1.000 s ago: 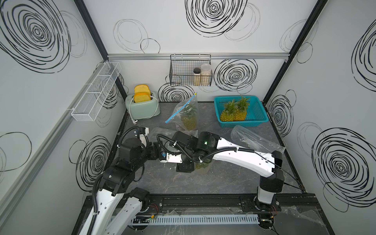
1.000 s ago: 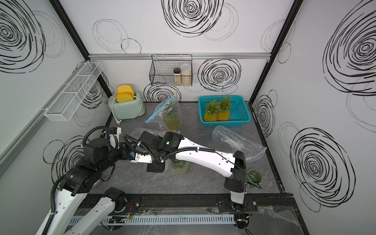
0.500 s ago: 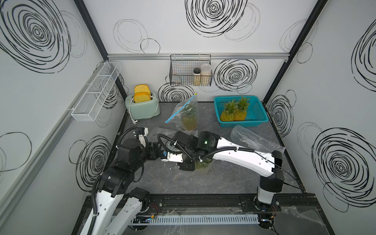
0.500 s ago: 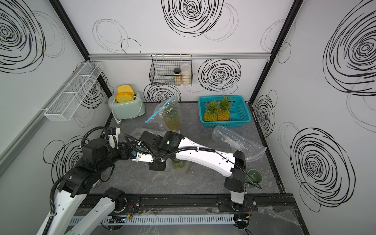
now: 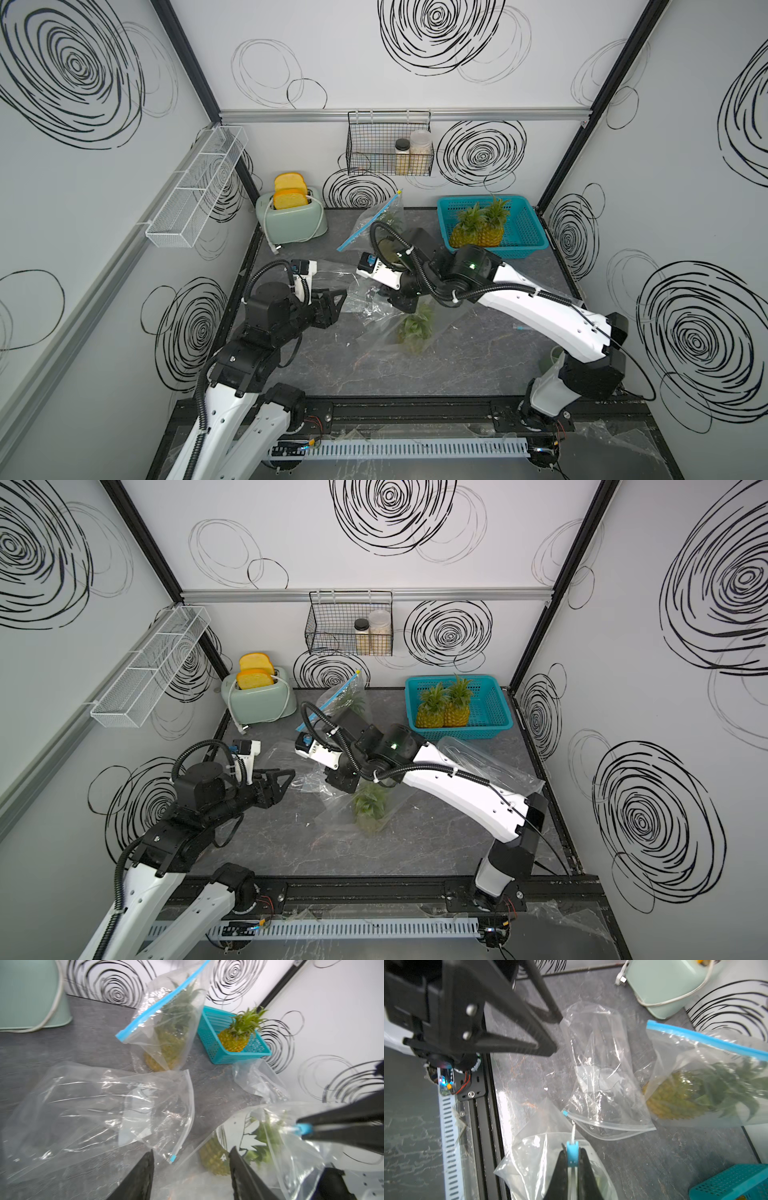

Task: Open the zip-top bag and take out the pineapple
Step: Unzip the zipper on the zipper food storage bag.

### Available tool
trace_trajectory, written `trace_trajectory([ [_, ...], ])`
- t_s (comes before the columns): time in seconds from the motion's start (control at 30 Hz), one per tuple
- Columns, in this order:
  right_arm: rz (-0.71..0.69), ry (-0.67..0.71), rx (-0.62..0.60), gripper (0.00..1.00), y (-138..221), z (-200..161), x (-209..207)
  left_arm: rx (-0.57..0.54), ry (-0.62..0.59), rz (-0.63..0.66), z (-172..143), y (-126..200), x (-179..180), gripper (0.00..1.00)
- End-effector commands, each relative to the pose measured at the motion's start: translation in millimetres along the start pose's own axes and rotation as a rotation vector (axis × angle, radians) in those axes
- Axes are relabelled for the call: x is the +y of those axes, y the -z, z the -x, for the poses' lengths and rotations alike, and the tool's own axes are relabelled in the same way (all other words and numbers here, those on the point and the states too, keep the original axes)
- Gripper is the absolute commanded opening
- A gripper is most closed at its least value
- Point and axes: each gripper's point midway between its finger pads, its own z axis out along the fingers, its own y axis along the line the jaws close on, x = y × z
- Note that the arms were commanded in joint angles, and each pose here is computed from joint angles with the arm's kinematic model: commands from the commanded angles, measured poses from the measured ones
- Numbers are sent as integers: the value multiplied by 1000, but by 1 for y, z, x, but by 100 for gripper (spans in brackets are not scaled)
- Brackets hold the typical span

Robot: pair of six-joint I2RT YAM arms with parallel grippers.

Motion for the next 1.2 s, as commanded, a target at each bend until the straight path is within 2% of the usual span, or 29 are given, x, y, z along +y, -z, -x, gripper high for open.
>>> trace_trajectory([
  [0.0, 70, -16, -146, 2, 11, 20, 6, -78, -70, -213, 19, 3, -38, 61],
  [0.33, 112, -43, -248, 2, 21, 23, -3, -75, -136, -466, 25, 7, -80, 65],
  [0.57, 108, -66, -304, 2, 34, 31, -15, -45, -148, -500, 22, -2, -82, 63],
  [0.97, 165, -65, -368, 3, 42, 37, -14, -55, -200, -614, 25, -10, -108, 59],
  [1.17, 181, -65, -364, 3, 41, 36, -12, -69, -190, -606, 28, -17, -107, 42],
])
